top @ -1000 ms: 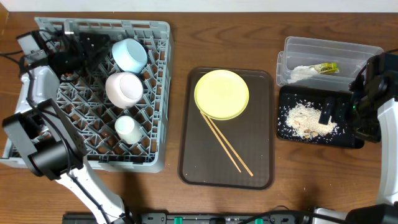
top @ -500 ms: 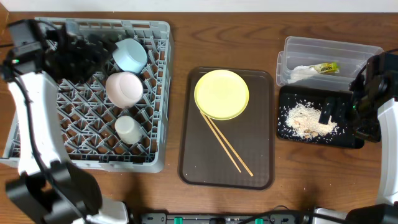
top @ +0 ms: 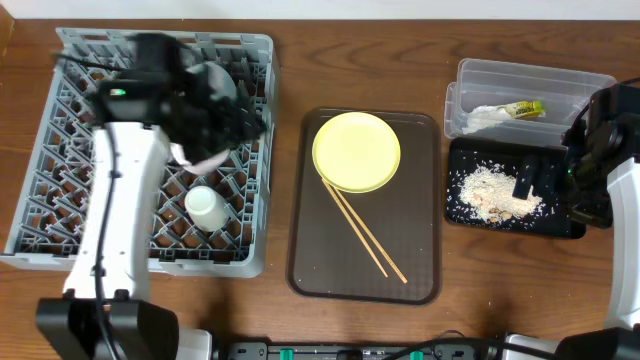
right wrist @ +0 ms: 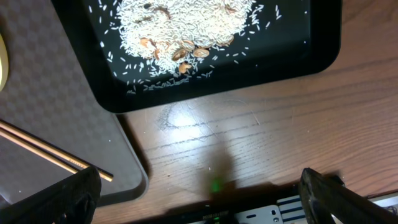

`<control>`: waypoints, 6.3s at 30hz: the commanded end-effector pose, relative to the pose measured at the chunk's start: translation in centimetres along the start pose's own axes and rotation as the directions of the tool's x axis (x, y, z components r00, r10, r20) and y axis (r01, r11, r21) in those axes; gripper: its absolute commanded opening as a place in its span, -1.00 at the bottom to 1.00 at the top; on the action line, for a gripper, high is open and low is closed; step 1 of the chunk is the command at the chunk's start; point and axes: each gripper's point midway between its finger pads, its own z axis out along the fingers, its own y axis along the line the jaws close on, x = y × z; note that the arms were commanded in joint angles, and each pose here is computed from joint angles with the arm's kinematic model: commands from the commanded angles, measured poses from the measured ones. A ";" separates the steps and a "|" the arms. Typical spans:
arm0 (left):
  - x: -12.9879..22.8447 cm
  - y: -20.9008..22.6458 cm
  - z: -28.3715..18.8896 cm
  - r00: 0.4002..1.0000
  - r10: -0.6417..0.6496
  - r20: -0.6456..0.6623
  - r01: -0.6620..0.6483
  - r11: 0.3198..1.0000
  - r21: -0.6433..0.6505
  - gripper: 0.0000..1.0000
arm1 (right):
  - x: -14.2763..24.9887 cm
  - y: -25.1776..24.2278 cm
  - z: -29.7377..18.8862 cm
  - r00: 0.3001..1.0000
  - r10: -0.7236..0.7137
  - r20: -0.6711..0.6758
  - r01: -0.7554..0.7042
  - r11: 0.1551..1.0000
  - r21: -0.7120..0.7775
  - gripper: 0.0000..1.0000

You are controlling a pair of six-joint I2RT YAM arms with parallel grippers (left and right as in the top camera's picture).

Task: Sort waste into correct bins and load items into the dishwasher
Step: 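Release the blue bowl and withdraw the left gripper from the rack, then reach the left gripper to a chopstick on the tray and grasp it, then carry the chopstick with the left gripper and stand it in the rack, then reach the left gripper to the second chopstick and grasp it, then carry the second chopstick with the left gripper into the rack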

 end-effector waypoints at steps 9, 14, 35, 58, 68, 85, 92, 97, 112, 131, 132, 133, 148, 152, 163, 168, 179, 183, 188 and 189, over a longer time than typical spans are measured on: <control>7.4 -2.5 7.1 0.999 -0.032 0.012 0.034 0.946 -0.323 0.77 | -0.3 -0.3 -0.8 0.999 0.015 0.034 -0.016 1.000 0.008 0.99; 9.8 -3.0 10.7 1.000 -0.024 -0.006 0.020 0.949 -0.314 0.77 | -0.3 -0.3 -0.8 0.999 0.015 0.034 -0.015 1.000 0.007 0.98; 14.9 -2.5 20.4 0.985 0.042 -0.168 -0.102 0.925 -0.366 0.76 | -0.2 -0.3 -0.8 0.999 0.015 0.030 -0.016 1.000 0.008 0.99; 16.8 -0.7 22.5 0.965 -0.009 -0.261 -0.103 0.907 -0.410 -0.31 | -0.2 -0.3 -0.8 0.999 0.015 0.029 -0.015 1.000 0.008 0.98; 16.1 -0.2 22.4 0.967 -0.014 -0.253 -0.095 0.905 -0.414 -0.80 | -0.2 -0.3 -0.8 0.999 0.015 0.029 -0.015 1.000 0.008 0.99; 10.0 -3.0 13.0 0.940 0.319 -0.123 -0.341 0.896 -0.283 -0.84 | -0.2 -0.3 -0.8 0.999 0.015 0.029 -0.015 1.000 0.008 0.98; 5.2 -1.5 5.3 0.928 0.373 -0.007 -0.360 0.890 -0.279 -0.84 | -0.2 -0.3 -0.8 0.999 0.015 0.029 -0.015 1.000 0.008 0.98; 2.5 1.5 4.0 0.907 0.422 -0.011 -0.404 0.859 -0.314 -0.85 | -0.2 -0.2 -0.8 0.999 0.015 0.028 -0.015 1.000 0.002 0.99; -1.1 6.6 7.0 0.958 0.284 -0.027 -0.275 0.894 -0.354 -0.44 | -0.2 -0.2 -0.8 0.999 0.015 0.028 -0.015 1.000 0.001 0.98; 7.6 -2.8 10.7 0.997 -0.020 -0.081 0.000 0.972 -0.236 0.29 | -0.2 -0.2 -0.8 0.999 0.015 0.029 -0.015 1.000 0.001 0.98; 8.1 -3.2 11.1 0.997 -0.022 -0.076 0.002 0.968 -0.252 0.32 | -0.2 -0.2 -0.8 0.999 0.015 0.029 -0.015 1.000 0.001 0.99; 8.6 -3.7 11.7 0.997 -0.014 -0.076 -0.006 0.967 -0.255 0.33 | -0.2 -0.2 -0.8 0.999 0.015 0.028 -0.015 1.000 0.001 0.99; 15.7 -7.1 21.0 0.978 0.061 -0.198 -0.121 0.945 -0.305 0.37 | -0.2 -0.2 -0.8 0.999 0.015 0.028 -0.015 1.000 0.001 0.98; 16.9 -6.4 22.5 0.970 0.067 -0.232 -0.144 0.931 -0.335 0.37 | -0.2 -0.2 -0.8 0.999 0.015 0.028 -0.015 1.000 0.001 0.98; 17.9 -4.9 23.9 0.961 0.056 -0.271 -0.161 0.910 -0.383 -0.25 | -0.1 -0.2 -0.8 1.000 0.015 0.027 -0.015 1.000 0.001 0.99; 18.0 -4.6 23.7 0.959 0.047 -0.278 -0.159 0.904 -0.397 -0.54 | -0.2 -0.2 -0.8 0.999 0.015 0.028 -0.015 1.000 0.001 0.98; 15.7 -3.0 22.0 0.965 0.041 -0.258 -0.153 0.891 -0.427 -0.85 | -0.1 -0.2 -0.8 1.000 0.015 0.025 -0.015 1.000 0.002 0.99; 13.6 -3.2 19.9 0.972 0.085 -0.217 -0.169 0.899 -0.404 -0.85 | -0.1 -0.2 -0.8 1.000 0.015 0.025 -0.015 1.000 0.002 0.99; 11.1 -4.5 16.1 0.953 0.242 -0.180 -0.288 0.907 -0.308 -0.85 | -0.1 -0.2 -0.8 1.000 0.015 0.026 -0.015 1.000 0.001 0.99; 10.7 -4.6 15.1 0.948 0.269 -0.168 -0.309 0.904 -0.295 -0.85 | -0.1 -0.2 -0.8 1.000 0.015 0.026 -0.015 1.000 0.001 0.99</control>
